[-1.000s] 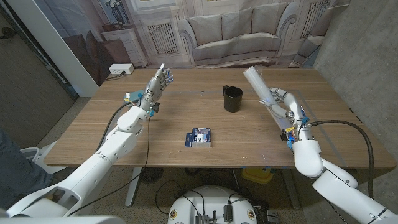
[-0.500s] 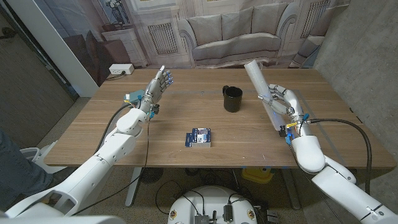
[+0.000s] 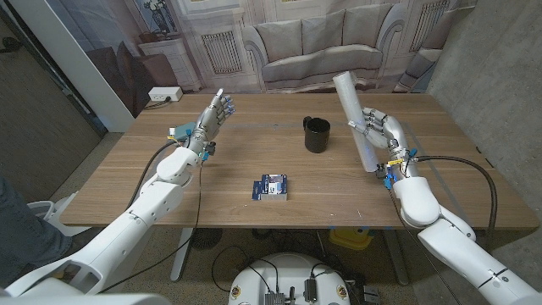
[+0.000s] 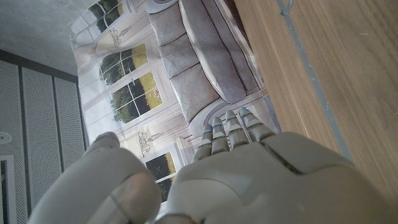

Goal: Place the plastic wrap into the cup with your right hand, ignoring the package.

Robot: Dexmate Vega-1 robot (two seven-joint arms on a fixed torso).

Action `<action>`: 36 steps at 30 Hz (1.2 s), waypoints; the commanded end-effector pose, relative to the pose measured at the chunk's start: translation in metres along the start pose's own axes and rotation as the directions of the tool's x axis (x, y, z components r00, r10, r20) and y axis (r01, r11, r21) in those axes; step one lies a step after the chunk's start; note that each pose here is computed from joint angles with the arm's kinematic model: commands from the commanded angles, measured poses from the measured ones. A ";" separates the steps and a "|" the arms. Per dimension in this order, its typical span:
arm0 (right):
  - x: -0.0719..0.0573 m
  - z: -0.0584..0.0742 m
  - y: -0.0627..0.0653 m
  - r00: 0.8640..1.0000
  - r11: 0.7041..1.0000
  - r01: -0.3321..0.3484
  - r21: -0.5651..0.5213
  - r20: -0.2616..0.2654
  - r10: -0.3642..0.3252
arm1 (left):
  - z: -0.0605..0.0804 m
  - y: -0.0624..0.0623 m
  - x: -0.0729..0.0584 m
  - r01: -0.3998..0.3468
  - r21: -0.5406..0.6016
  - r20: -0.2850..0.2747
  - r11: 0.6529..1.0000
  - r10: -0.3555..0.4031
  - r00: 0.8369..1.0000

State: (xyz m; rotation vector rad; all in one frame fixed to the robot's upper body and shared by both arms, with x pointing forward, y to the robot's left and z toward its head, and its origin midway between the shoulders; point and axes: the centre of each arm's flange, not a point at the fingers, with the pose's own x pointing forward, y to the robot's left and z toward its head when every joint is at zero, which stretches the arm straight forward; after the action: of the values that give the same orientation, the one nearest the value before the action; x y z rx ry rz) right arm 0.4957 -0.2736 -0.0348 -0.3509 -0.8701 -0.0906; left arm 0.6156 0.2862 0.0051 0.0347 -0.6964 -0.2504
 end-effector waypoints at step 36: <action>0.074 0.013 0.022 0.979 0.972 -0.045 0.230 0.206 -0.004 | 0.008 0.000 -0.011 -0.018 0.013 0.014 1.000 0.018 1.000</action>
State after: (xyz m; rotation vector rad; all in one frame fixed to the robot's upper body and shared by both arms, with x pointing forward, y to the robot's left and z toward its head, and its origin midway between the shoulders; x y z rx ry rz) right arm 0.5291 -0.2508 0.0120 -0.1895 -1.0244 0.0424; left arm 0.6056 0.2886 0.0061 0.0387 -0.7070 -0.2374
